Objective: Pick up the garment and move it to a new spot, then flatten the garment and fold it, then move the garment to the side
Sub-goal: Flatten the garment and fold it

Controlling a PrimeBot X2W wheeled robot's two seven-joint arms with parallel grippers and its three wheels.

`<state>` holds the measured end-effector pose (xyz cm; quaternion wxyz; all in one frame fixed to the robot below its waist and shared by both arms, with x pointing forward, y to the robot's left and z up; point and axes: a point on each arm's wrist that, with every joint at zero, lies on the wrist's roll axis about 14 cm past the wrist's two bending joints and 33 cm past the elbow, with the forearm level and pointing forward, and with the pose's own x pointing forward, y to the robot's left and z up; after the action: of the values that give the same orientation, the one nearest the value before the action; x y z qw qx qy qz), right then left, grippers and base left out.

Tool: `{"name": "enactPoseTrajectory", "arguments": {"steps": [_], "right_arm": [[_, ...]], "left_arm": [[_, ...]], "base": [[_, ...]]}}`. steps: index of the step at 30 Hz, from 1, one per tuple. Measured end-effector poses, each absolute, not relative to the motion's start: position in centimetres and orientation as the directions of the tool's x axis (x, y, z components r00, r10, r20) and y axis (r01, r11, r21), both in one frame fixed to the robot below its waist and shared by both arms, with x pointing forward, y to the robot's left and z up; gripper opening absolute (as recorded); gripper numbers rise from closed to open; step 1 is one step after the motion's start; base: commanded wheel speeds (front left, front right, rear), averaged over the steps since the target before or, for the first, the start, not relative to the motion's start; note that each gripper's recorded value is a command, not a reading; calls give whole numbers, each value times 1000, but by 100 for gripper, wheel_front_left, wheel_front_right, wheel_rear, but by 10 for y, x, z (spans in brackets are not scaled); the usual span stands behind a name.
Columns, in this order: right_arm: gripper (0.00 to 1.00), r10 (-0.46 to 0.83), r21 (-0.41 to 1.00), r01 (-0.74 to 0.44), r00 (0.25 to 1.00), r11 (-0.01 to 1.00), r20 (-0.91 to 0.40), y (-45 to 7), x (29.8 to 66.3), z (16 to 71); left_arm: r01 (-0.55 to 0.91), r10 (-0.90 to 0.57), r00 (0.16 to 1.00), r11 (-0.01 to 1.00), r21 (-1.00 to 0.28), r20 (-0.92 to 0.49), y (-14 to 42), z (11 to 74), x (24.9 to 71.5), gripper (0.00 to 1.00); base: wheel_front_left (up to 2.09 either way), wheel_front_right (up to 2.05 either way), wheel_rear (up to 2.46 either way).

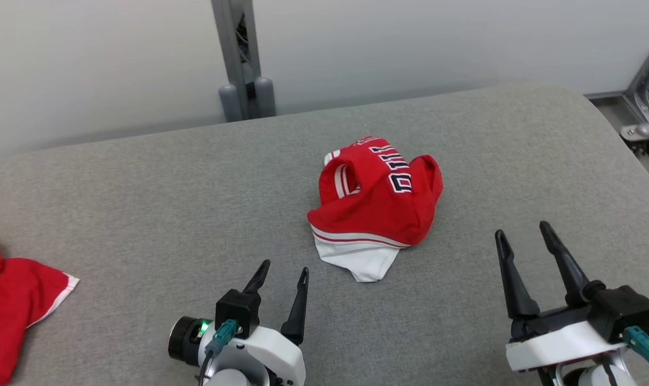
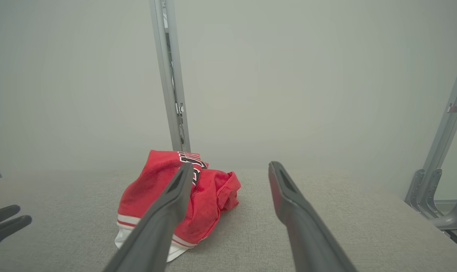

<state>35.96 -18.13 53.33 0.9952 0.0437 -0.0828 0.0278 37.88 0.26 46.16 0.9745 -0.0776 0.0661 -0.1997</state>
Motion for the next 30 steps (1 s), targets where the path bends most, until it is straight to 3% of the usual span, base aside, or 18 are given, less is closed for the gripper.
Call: {"name": "enactPoseTrajectory", "arguments": {"steps": [6, 13, 22, 23, 25, 26, 30], "right_arm": [[100, -6, 76, -7, 985, 997, 174, -200, 363, 537], [100, -32, 76, 21, 989, 997, 143, -209, 367, 527], [100, -25, 67, 16, 991, 998, 130, -211, 377, 524], [100, -25, 70, 16, 991, 997, 128, -211, 377, 524], [100, -24, 63, 17, 992, 998, 120, -213, 377, 521], [100, -24, 60, 17, 993, 998, 118, -213, 377, 521], [100, -13, 55, 7, 993, 998, 121, -211, 374, 522]], "left_arm": [[472, -514, 832, 854, -219, -210, -32, 429, 385, 100], [479, -554, 777, 828, -291, -298, -57, 406, 397, 100], [466, -508, 769, 861, -203, -389, -67, 379, 417, 97], [462, -503, 771, 864, -201, -390, -68, 378, 419, 83], [465, -506, 775, 862, -202, -379, -72, 381, 422, 7], [468, -509, 779, 860, -202, -366, -74, 385, 424, 0], [467, -520, 806, 852, -237, -282, -81, 413, 429, 0]], "base": [[0, 0, 0], [0, 0, 0], [0, 0, 0], [0, 0, 0], [0, 0, 0], [0, 0, 0], [0, 0, 0]]}}
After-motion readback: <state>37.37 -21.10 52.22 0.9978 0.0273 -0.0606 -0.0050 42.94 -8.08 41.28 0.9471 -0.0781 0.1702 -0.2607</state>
